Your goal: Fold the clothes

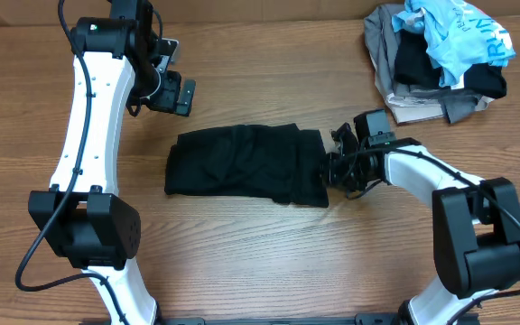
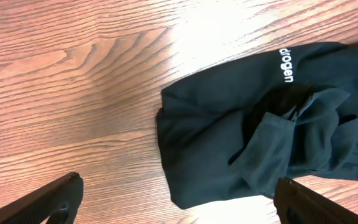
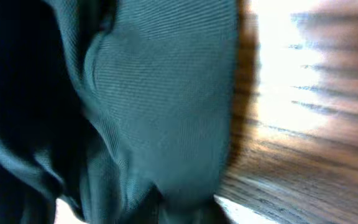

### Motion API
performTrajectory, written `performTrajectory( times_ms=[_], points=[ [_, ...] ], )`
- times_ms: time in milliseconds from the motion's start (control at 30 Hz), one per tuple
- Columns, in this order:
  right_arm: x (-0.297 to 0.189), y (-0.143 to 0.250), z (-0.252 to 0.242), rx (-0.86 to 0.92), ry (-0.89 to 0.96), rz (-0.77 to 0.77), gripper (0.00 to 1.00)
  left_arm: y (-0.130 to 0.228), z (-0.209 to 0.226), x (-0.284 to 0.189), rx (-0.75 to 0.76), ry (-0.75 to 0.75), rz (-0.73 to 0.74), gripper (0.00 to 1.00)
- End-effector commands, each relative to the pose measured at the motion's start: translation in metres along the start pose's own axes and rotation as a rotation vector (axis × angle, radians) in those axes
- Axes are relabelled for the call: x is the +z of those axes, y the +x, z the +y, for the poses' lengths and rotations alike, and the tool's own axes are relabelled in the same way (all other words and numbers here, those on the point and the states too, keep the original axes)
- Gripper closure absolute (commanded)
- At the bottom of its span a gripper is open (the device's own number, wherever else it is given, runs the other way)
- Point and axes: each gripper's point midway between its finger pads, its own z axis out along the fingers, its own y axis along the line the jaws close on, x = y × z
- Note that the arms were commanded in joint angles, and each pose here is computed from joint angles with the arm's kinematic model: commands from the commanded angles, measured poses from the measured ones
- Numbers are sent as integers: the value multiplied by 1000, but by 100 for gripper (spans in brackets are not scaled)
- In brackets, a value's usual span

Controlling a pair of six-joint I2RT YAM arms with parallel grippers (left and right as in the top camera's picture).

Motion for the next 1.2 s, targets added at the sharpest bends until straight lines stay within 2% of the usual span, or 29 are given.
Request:
performTrajectory(
  times_ms=[0, 100, 333, 433, 633, 733, 833, 1167],
  points=[
    [2, -1, 3, 0, -33, 5, 96, -3, 6, -6, -15, -24, -15, 0],
    [-29, -22, -8, 63, -25, -33, 96, -3, 6, -6, -15, -23, -14, 0],
    [-134, -44, -21, 52, -2, -86, 96, -2, 6, -6, -15, -23, -13, 0],
    [-162, -48, -4, 0, 1, -99, 96, -4, 7, -6, -15, -24, -20, 0],
    [-203, -57, 64, -144, -13, -141, 96, -9, 7, -6, -14, -26, -39, 0],
    [-194, -53, 97, -231, -28, -127, 96, -11, 7, -6, -13, -27, -49, 0],
    [-164, -48, 120, -269, -9, -82, 96, -12, 9, -6, -17, -29, -55, 0],
    [-8, 20, 190, -450, -10, 223, 96, -21, 13, -3, -21, -33, -82, 0]
  ],
)
